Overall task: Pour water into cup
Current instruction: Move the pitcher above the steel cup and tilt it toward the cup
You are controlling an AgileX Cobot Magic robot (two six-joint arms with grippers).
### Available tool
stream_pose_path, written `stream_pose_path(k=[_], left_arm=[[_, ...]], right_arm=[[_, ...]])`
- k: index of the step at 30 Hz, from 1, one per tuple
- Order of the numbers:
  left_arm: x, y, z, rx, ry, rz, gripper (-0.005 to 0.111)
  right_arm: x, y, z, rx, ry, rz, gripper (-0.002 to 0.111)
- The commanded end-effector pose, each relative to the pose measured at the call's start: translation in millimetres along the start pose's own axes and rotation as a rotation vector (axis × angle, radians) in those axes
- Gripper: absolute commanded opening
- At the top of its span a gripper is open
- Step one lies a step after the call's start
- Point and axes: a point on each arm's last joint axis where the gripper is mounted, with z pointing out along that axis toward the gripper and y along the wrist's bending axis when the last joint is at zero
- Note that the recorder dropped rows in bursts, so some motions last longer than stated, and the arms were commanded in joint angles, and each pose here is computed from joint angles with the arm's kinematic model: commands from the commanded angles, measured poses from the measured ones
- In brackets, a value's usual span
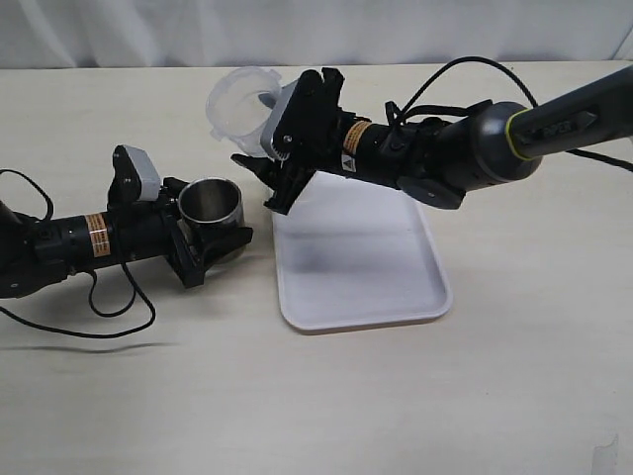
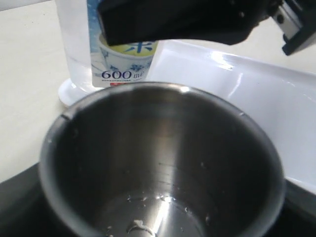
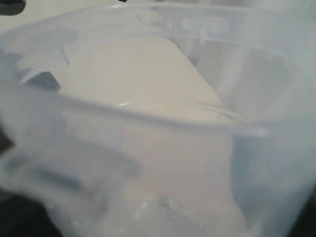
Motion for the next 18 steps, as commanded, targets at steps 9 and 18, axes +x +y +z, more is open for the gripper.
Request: stream_pose_path(k=[9, 18], left_arm=[[-3.4, 0.2, 5.6, 0.027, -0.009, 0.017, 0.0], [-4.4, -4.2, 9.8, 0.041, -0.009, 0.021, 0.0]], right_arm=[[-7.9, -4.7, -0.3, 0.017, -0.035, -0.107, 0.004], [-7.8, -5.5, -0.3, 0.028, -0.032, -0.233, 0.004]])
